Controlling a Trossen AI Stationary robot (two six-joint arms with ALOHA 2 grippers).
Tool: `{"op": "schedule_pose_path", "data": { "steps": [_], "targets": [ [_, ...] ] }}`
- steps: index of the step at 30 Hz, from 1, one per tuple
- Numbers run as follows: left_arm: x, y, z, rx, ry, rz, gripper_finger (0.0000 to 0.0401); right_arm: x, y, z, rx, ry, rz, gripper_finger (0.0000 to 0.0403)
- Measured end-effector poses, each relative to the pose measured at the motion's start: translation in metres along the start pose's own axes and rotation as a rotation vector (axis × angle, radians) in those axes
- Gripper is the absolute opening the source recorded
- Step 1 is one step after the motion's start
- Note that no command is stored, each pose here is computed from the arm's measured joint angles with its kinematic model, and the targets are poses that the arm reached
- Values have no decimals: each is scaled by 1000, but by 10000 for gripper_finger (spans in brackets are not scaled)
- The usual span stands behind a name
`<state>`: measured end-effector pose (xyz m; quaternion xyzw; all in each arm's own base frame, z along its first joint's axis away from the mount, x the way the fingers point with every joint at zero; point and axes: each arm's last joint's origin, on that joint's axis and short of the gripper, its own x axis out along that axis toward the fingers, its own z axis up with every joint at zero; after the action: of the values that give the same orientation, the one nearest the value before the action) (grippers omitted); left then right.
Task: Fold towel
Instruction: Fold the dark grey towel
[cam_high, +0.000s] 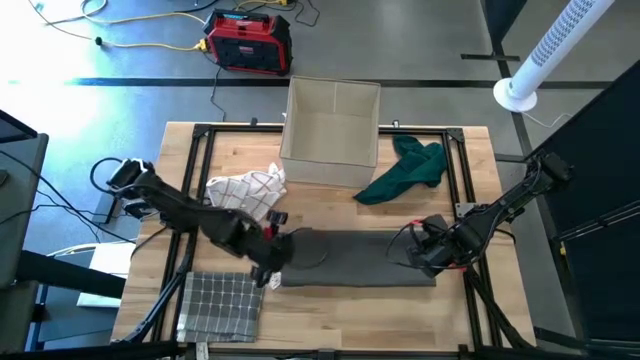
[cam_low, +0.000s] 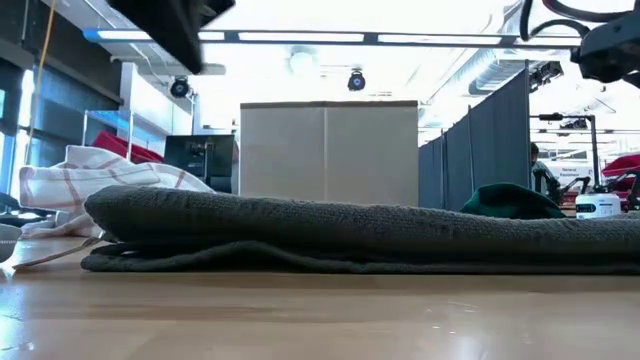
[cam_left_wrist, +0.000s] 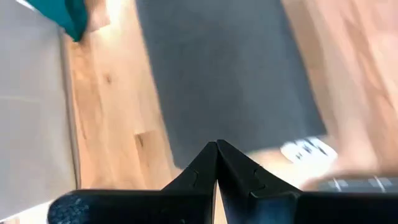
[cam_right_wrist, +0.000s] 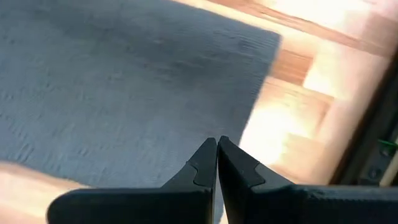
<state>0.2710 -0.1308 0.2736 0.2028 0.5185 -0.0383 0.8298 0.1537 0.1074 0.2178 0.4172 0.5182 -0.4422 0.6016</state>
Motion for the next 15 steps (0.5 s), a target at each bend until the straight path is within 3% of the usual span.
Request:
{"op": "schedule_pose_path", "data": {
  "steps": [9,15],
  "targets": [
    [-6,-46,-35,119,39,-56,0,3,-4,0,84,20,-86,45],
    [-11,-57,-71,50,19,-83,0,16,-1,-5,107,63,-132,117]
  ]
}}
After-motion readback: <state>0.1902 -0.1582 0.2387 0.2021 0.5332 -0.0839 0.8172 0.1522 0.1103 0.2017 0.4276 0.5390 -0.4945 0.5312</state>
